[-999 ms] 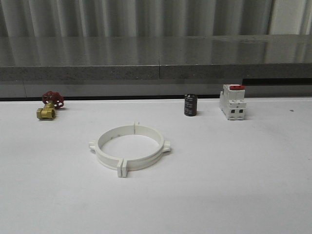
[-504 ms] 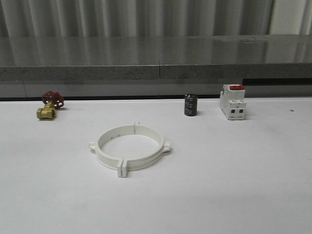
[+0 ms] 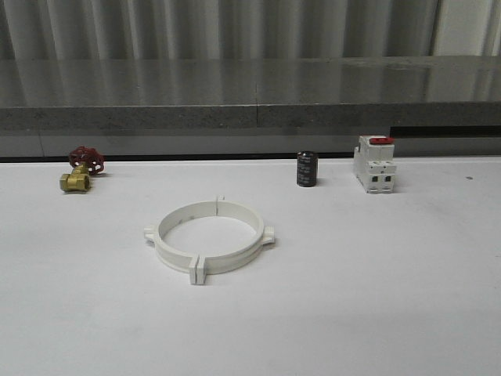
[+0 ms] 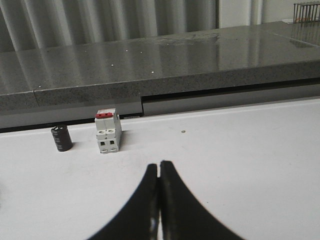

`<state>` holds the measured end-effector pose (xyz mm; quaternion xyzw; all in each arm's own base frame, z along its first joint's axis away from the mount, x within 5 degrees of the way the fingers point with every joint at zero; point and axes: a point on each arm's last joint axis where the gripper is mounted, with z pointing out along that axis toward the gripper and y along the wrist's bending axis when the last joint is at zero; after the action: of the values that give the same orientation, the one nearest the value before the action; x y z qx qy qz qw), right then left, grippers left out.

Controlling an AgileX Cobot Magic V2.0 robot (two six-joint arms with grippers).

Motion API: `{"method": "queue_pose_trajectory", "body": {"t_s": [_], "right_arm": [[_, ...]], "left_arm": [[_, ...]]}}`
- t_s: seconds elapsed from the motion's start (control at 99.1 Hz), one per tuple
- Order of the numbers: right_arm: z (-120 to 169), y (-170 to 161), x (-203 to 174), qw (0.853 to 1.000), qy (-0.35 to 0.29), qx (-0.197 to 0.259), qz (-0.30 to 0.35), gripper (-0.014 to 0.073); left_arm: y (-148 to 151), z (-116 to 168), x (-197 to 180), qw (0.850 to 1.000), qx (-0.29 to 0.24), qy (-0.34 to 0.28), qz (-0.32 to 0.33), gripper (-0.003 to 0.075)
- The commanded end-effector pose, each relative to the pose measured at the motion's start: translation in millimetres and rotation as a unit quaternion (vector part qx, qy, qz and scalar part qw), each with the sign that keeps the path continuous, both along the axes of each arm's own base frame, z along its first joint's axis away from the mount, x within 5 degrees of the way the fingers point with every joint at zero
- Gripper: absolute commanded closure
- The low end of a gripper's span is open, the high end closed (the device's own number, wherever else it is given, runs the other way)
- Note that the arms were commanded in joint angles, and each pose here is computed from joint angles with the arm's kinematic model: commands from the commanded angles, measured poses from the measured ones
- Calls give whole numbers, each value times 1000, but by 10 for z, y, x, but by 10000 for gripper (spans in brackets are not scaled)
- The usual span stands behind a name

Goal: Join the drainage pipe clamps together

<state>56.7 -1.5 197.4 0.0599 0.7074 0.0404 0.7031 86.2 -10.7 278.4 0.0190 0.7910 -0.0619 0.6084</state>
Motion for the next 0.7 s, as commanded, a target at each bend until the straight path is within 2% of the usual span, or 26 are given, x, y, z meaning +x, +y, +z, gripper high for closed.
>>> {"method": "queue_pose_trajectory", "body": {"t_s": [0.0, 0.111, 0.182, 0.373, 0.686], "right_arm": [[146, -4, -27, 998, -61, -8, -4, 663], [146, -4, -27, 998, -61, -8, -4, 663], [146, -4, -27, 998, -61, -8, -4, 663], [146, -4, -27, 998, -61, -8, -4, 663], [146, -4, -27, 998, -61, -8, -4, 663]], "left_arm": [[-53, 182, 5, 992, -14, -120, -30, 741], [-46, 155, -46, 983, -13, -182, -30, 741], [-22, 94, -78, 980, -9, -197, -20, 741], [32, -146, -186, 979, -5, -206, 7, 741], [42, -655, -302, 978, 9, -207, 5, 741]]}}
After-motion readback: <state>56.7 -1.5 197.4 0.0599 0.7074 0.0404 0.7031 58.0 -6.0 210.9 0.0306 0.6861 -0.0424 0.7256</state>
